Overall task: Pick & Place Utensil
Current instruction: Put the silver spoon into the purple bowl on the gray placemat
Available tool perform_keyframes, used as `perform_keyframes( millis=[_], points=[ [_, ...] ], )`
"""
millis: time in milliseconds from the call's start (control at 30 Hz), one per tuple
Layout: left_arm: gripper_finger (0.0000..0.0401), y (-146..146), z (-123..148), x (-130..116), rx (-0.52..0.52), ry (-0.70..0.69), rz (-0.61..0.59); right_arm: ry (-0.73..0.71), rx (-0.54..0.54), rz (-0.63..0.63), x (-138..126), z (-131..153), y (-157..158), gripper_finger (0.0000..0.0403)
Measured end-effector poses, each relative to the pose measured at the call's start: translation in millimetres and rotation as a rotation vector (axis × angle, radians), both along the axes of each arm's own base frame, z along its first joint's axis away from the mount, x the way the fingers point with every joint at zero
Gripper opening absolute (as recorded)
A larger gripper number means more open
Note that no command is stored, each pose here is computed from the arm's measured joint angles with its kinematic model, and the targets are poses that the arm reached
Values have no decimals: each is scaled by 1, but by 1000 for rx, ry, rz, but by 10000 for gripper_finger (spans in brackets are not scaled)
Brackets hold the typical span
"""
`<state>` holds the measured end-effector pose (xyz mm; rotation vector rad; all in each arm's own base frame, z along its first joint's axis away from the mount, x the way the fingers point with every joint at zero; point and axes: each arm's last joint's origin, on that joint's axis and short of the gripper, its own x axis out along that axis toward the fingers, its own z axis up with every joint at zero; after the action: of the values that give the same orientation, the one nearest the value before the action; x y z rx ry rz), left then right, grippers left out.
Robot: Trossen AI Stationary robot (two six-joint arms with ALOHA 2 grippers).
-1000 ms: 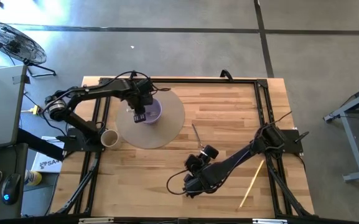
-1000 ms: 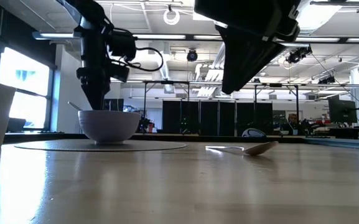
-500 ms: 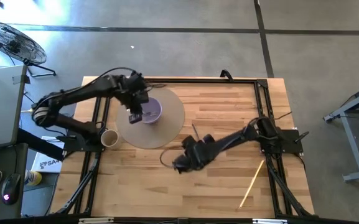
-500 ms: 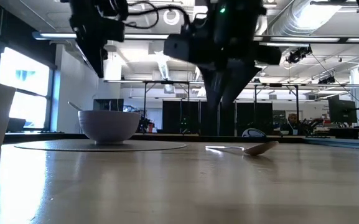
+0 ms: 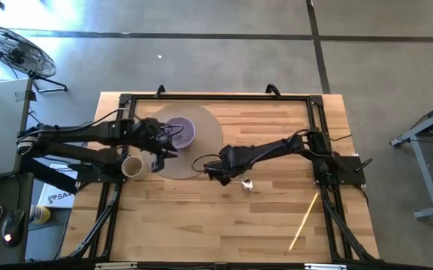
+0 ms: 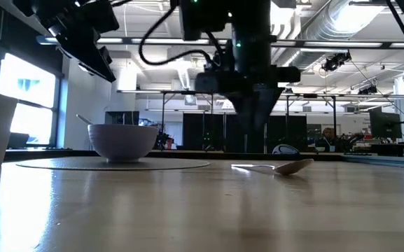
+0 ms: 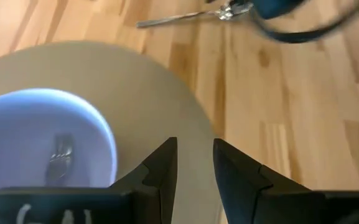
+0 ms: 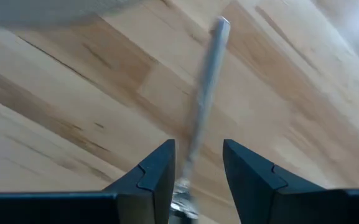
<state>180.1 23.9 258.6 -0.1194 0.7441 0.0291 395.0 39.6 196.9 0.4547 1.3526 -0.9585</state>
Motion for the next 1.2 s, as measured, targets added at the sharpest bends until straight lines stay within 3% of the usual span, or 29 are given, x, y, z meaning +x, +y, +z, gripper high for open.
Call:
perform_keyframes(
  millis=[133, 300, 500, 667, 867, 1200],
  points=[
    [101, -8, -7, -1, -6, -54, -28, 91, 41, -50, -9, 0, -3, 128],
    [101, -15, -16, 0, -17, -72, -49, 56, 100, -39, -8, -9, 11, 128],
    [101, -22, -30, 1, -29, -94, -72, 58, 62, -35, -18, -23, 32, 128],
    [101, -22, -32, 1, -25, -96, -62, -42, 44, -41, -25, -33, 41, 128],
    [101, -22, -29, 3, -23, -135, -56, -196, 9, -62, -34, -39, 26, 128],
    [101, -22, -30, 3, -24, -127, -56, -259, 61, -84, -44, -67, 8, 128]
  ],
)
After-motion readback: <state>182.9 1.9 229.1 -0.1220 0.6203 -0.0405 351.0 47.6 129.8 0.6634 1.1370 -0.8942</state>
